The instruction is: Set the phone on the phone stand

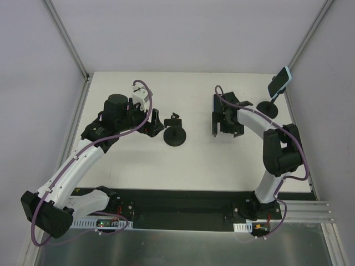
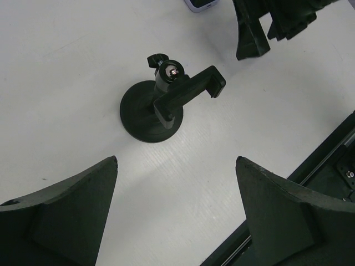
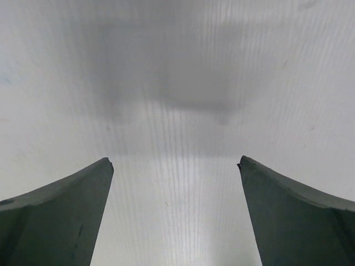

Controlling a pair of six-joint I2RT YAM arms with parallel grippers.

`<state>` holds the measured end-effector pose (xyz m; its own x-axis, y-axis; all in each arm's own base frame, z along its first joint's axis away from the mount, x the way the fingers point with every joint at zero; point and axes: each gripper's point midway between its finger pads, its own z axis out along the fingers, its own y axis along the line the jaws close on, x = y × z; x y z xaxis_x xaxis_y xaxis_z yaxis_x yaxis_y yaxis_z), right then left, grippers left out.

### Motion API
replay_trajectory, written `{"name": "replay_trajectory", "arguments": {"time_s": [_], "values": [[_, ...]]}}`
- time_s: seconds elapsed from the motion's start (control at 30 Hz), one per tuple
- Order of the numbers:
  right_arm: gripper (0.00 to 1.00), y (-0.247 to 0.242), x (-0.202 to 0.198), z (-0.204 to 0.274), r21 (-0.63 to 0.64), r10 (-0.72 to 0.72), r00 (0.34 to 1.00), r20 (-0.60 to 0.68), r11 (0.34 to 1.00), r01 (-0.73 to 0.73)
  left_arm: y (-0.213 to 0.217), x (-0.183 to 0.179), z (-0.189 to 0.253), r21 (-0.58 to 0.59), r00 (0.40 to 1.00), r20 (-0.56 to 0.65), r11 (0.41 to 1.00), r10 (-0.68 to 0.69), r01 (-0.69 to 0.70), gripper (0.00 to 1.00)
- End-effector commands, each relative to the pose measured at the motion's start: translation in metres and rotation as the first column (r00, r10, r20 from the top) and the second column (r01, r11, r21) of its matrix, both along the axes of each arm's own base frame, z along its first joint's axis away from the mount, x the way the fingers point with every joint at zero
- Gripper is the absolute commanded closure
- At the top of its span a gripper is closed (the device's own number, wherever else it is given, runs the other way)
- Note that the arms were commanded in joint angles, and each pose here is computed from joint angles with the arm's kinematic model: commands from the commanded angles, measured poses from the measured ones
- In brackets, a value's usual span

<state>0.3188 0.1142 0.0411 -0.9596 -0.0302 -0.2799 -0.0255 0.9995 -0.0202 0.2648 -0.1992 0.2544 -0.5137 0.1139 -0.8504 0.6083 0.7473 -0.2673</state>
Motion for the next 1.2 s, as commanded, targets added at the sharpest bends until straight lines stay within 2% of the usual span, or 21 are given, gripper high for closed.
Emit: {"name": "replay_trajectory", "arguments": {"time_s": [0.0,0.03,0.17,0.2,0.27,0.3,0.33,0.4,0.47,0.6,0.83,0.9,1.07,1.17], "values": [[0.0,0.015,0.077,0.032,0.088,-0.044,0.988,0.147,0.996,0.031,-0.003,0.003,0.0,-0.004,1.0,0.015,1.0,-0.001,0.001,0.14],[0.03,0.014,0.087,0.03,0.081,-0.052,0.988,0.148,0.996,0.04,-0.002,0.002,0.001,-0.003,1.0,0.021,1.0,-0.001,0.001,0.14],[0.03,0.01,0.134,0.024,0.046,-0.083,0.985,0.153,0.996,0.077,0.0,0.004,0.0,0.009,1.0,0.029,1.0,0.012,-0.013,0.14],[0.03,0.01,0.141,0.007,0.03,-0.081,0.989,0.126,0.996,0.078,0.0,0.003,0.0,0.009,1.0,0.029,1.0,0.009,-0.009,0.14],[0.03,0.012,0.168,0.021,0.037,-0.091,0.983,0.157,0.996,0.086,0.0,0.004,-0.001,0.01,1.0,0.029,1.0,0.008,-0.009,0.14],[0.03,0.008,0.165,0.002,-0.004,-0.091,0.992,0.09,0.996,0.092,0.0,0.004,-0.001,0.01,1.0,0.029,1.0,0.008,-0.009,0.15],[0.03,0.005,0.188,0.024,-0.027,-0.106,0.981,0.165,0.993,0.112,0.0,0.004,-0.002,0.011,1.0,0.026,1.0,0.008,-0.009,0.15],[0.03,-0.001,0.196,0.014,-0.075,-0.109,0.982,0.152,0.99,0.121,0.0,0.005,-0.002,0.012,1.0,0.024,1.0,0.01,-0.01,0.14],[0.03,-0.001,0.207,0.019,-0.062,-0.12,0.977,0.177,0.989,0.133,0.0,0.004,-0.002,0.013,1.0,0.026,1.0,0.011,-0.011,0.14],[0.03,-0.007,0.213,0.003,-0.048,-0.145,0.977,0.159,0.987,0.155,0.0,0.004,-0.001,0.01,1.0,0.026,1.0,0.009,-0.009,0.14],[0.01,-0.003,0.214,-0.013,-0.009,-0.08,0.992,0.098,0.997,0.081,-0.002,0.003,-0.001,0.004,1.0,0.021,1.0,-0.001,0.001,0.14],[0.05,-0.001,0.213,-0.02,-0.007,-0.067,0.995,0.08,0.998,0.068,-0.003,0.003,-0.001,0.002,1.0,0.017,1.0,-0.002,0.002,0.14],[0.06,0.008,0.214,-0.027,0.034,-0.065,0.996,0.062,0.997,0.063,-0.003,0.004,-0.003,0.007,1.0,0.014,1.0,-0.002,0.002,0.14],[0.1,0.004,0.211,-0.029,-0.017,-0.081,0.995,0.051,0.997,0.081,-0.003,0.004,-0.004,0.007,1.0,0.012,1.0,-0.002,0.002,0.14]]}}
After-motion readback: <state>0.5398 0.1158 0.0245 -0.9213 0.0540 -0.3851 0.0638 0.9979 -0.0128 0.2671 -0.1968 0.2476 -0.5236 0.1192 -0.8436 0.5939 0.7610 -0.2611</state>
